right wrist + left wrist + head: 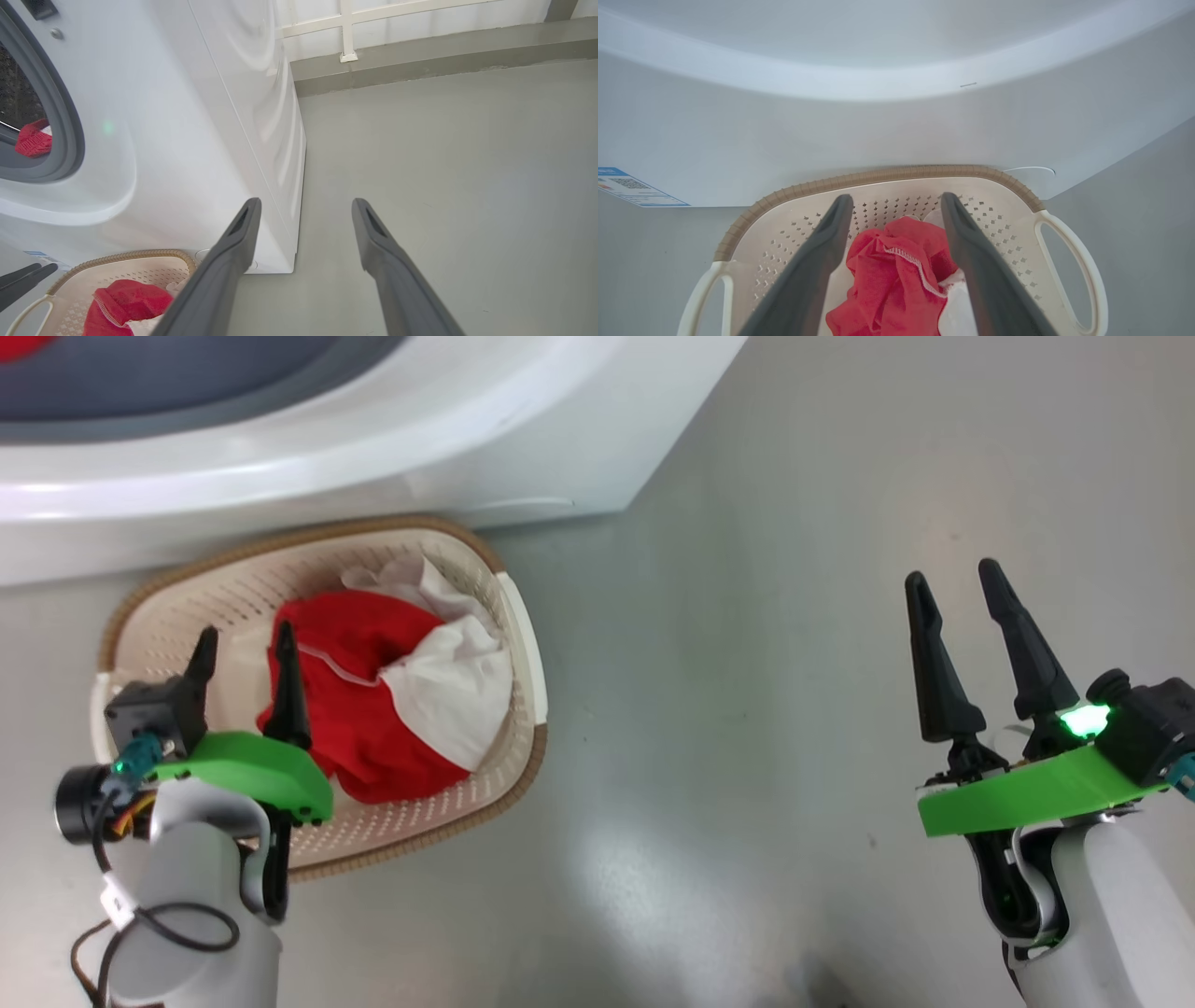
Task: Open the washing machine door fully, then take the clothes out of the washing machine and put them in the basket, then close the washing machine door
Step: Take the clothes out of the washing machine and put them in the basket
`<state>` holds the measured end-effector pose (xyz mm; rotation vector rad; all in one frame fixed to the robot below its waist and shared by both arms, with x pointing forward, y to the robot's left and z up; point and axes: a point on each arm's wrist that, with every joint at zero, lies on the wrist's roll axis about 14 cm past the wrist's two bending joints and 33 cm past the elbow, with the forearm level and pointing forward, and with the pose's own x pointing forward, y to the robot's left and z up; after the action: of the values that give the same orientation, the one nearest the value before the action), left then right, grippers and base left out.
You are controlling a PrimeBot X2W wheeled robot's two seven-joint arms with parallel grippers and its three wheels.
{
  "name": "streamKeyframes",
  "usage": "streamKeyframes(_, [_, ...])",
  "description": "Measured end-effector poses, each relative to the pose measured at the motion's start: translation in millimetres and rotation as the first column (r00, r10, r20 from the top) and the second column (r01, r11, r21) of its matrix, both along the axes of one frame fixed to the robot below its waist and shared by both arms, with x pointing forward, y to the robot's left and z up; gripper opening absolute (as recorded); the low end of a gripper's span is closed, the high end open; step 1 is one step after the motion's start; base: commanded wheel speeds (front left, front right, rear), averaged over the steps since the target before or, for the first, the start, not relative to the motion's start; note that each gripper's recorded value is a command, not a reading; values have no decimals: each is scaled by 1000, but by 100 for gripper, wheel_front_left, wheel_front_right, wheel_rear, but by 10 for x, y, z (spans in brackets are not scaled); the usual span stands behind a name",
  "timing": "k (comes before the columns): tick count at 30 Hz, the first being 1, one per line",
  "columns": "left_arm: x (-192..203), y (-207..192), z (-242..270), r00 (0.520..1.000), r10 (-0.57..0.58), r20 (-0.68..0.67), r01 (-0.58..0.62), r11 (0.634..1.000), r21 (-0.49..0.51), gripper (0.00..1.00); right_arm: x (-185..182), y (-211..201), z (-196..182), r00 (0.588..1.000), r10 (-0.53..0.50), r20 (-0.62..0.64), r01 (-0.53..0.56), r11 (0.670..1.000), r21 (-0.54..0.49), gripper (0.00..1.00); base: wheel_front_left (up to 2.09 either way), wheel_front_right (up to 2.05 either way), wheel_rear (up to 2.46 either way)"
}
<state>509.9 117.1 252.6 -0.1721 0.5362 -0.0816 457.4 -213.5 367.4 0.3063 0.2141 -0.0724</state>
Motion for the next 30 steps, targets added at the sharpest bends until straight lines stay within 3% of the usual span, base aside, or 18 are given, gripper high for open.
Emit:
streamKeyframes(14, [-98,131,897,981,25,193,-21,999,-26,100,-243,84,408,998,14,67,-15,1000,13,100,0,0,0])
streamKeyframes(30, [-417,323,1693,925,49,376,-42,999,-26,100,-671,80,620,996,1,88,-3,1000,25,100,0,0,0])
